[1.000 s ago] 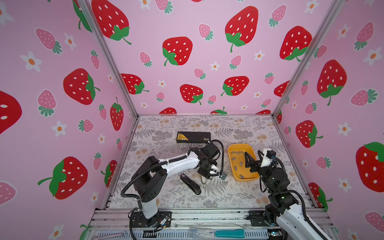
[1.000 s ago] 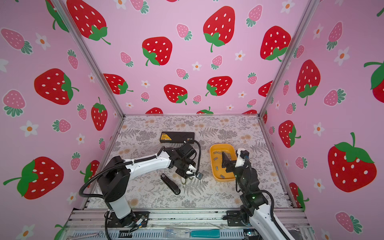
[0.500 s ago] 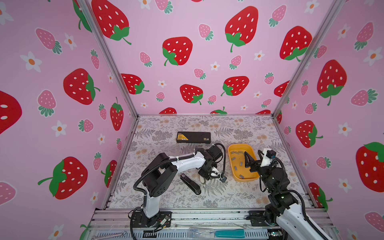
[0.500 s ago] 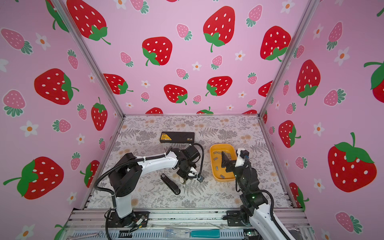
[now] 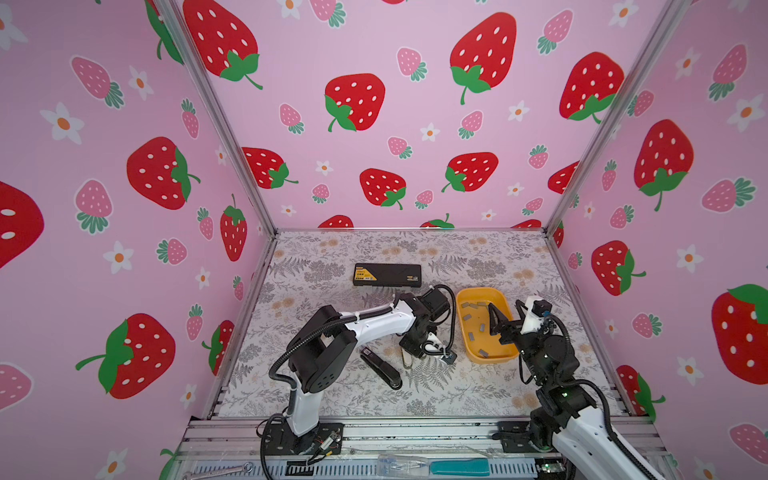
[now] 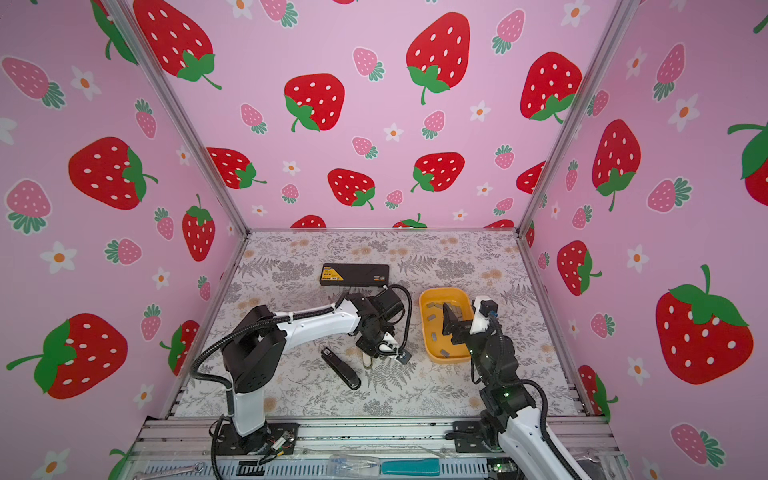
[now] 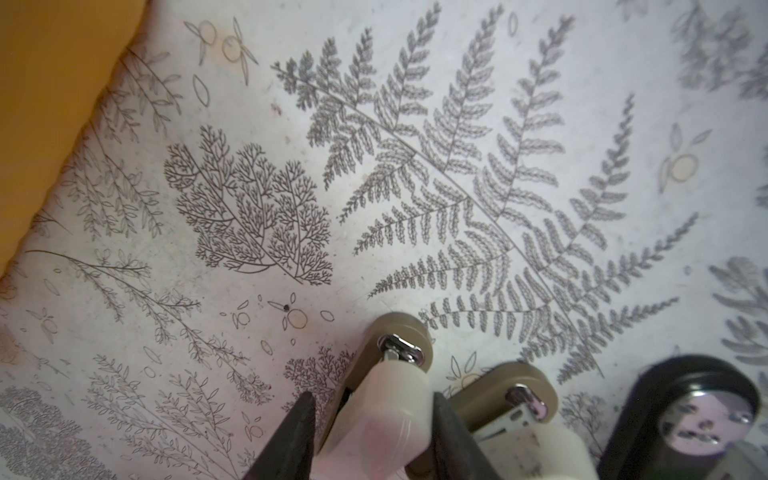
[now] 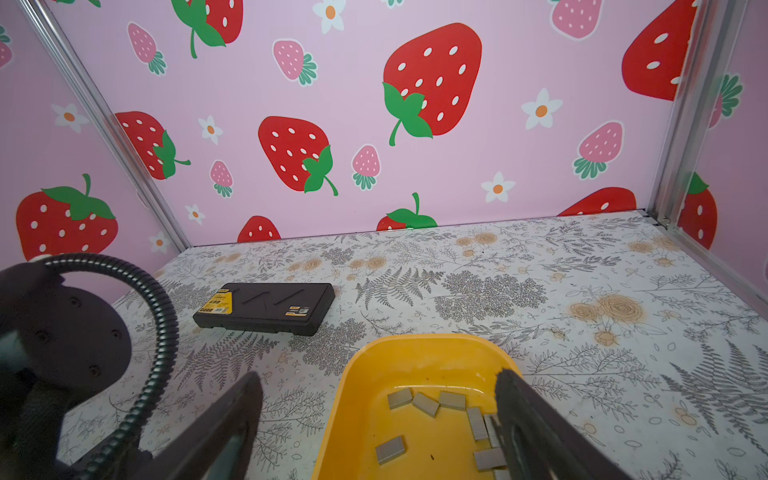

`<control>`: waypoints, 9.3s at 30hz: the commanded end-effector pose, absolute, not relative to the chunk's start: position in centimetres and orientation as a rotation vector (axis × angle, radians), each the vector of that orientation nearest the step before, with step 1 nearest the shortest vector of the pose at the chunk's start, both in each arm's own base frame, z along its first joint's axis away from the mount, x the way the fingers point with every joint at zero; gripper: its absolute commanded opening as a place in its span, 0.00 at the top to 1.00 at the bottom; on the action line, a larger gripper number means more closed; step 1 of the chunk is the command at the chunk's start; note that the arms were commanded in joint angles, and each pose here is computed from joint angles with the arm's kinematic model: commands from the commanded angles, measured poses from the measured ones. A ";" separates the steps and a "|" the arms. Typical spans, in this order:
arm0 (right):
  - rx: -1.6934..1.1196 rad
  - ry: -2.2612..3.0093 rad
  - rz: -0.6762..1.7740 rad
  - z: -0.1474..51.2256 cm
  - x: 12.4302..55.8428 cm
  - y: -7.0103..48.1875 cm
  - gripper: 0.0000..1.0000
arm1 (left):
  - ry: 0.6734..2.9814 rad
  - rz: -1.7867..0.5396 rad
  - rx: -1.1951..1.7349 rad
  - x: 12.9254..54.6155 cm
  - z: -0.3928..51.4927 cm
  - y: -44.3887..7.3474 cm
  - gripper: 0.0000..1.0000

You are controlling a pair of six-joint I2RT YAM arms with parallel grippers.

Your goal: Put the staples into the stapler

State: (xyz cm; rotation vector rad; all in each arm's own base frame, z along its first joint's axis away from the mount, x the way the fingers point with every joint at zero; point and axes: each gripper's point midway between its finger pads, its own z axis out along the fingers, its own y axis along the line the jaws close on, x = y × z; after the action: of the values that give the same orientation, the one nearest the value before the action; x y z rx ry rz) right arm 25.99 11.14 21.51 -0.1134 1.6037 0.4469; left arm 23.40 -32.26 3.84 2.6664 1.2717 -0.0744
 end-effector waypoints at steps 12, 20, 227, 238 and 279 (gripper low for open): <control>-0.116 1.582 0.448 21.9 26.0 11.2 0.10 | 1.260 -0.122 2.727 22.8 4.0 -32.6 0.80; 0.061 1.587 0.408 21.4 26.5 8.9 0.12 | 1.435 -0.035 2.446 25.5 7.8 -34.7 1.00; -0.643 1.636 1.113 21.1 17.4 29.2 0.77 | 1.414 -0.715 1.236 20.2 31.2 -32.7 1.00; -0.656 1.538 1.121 22.1 16.5 28.3 0.71 | 1.434 -0.689 1.257 20.1 30.2 -32.2 1.00; -1.059 1.220 1.160 23.2 9.6 31.0 0.41 | 1.235 -0.934 1.652 12.9 27.6 -33.1 1.00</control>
State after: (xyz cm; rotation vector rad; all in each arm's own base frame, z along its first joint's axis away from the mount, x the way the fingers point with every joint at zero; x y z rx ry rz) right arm 8.58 30.75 21.13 -1.1197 1.2710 1.2040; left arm 13.31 -32.84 25.16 1.6507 1.3359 -0.9313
